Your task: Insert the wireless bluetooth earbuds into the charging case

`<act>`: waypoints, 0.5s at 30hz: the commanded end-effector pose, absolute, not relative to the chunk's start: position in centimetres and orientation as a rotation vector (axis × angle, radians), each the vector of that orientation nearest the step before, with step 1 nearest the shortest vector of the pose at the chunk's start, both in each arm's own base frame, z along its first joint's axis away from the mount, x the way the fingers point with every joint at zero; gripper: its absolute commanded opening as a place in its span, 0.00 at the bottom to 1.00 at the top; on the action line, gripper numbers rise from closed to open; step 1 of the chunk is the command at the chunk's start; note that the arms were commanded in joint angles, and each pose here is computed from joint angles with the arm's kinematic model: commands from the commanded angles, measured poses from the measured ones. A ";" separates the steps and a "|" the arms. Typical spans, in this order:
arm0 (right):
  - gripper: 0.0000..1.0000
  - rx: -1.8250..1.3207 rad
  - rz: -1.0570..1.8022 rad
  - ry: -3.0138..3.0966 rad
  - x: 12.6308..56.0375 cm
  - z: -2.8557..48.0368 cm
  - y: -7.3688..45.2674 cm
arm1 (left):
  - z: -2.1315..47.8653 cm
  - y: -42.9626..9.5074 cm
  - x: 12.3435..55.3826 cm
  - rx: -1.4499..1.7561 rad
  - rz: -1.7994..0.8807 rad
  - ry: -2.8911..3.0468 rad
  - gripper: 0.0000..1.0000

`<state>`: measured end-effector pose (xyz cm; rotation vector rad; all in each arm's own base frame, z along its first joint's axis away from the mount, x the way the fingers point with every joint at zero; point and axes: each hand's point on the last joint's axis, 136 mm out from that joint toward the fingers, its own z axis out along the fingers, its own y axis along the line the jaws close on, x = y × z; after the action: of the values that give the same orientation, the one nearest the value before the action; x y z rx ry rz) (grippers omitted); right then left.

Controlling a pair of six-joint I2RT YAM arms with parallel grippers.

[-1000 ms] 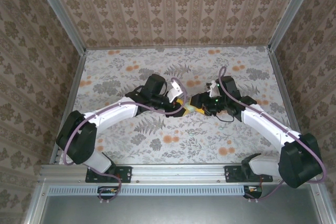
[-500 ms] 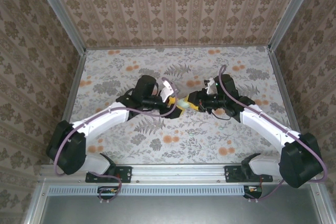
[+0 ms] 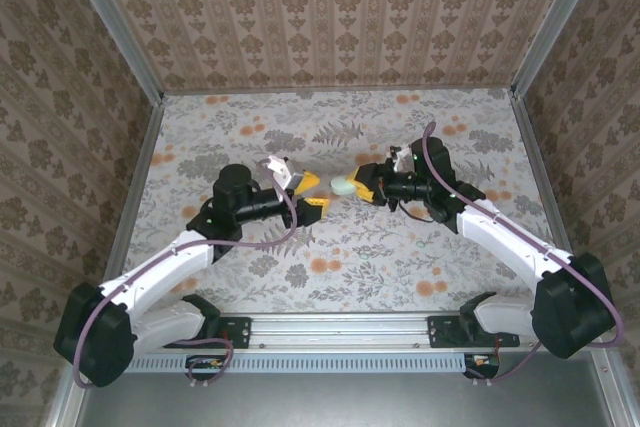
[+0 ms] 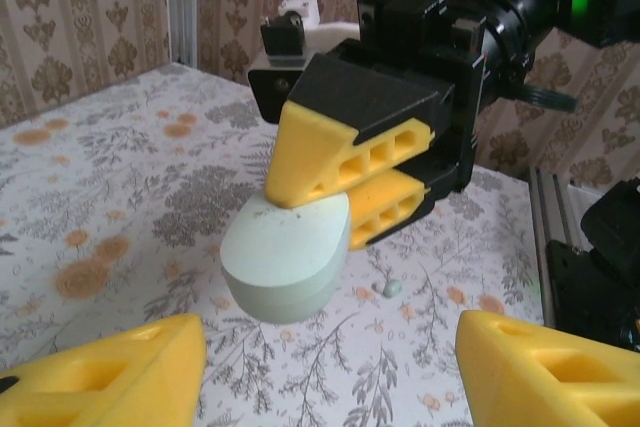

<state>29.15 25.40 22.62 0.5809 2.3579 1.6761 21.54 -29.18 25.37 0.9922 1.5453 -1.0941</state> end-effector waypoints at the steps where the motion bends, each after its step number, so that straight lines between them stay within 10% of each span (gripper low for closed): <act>1: 0.19 0.526 1.803 2.282 28.9 26.4 26.7 | 27.1 -29.7 21.9 0.960 -1.150 1.468 0.68; 15: 0.19 0.484 1.854 2.249 28.1 28.8 27.3 | 27.5 -30.4 22.8 0.930 -1.222 1.437 0.59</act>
<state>28.62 27.02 25.73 0.5363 2.3073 1.7809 23.07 -30.39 26.15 0.9255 1.4971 -1.1893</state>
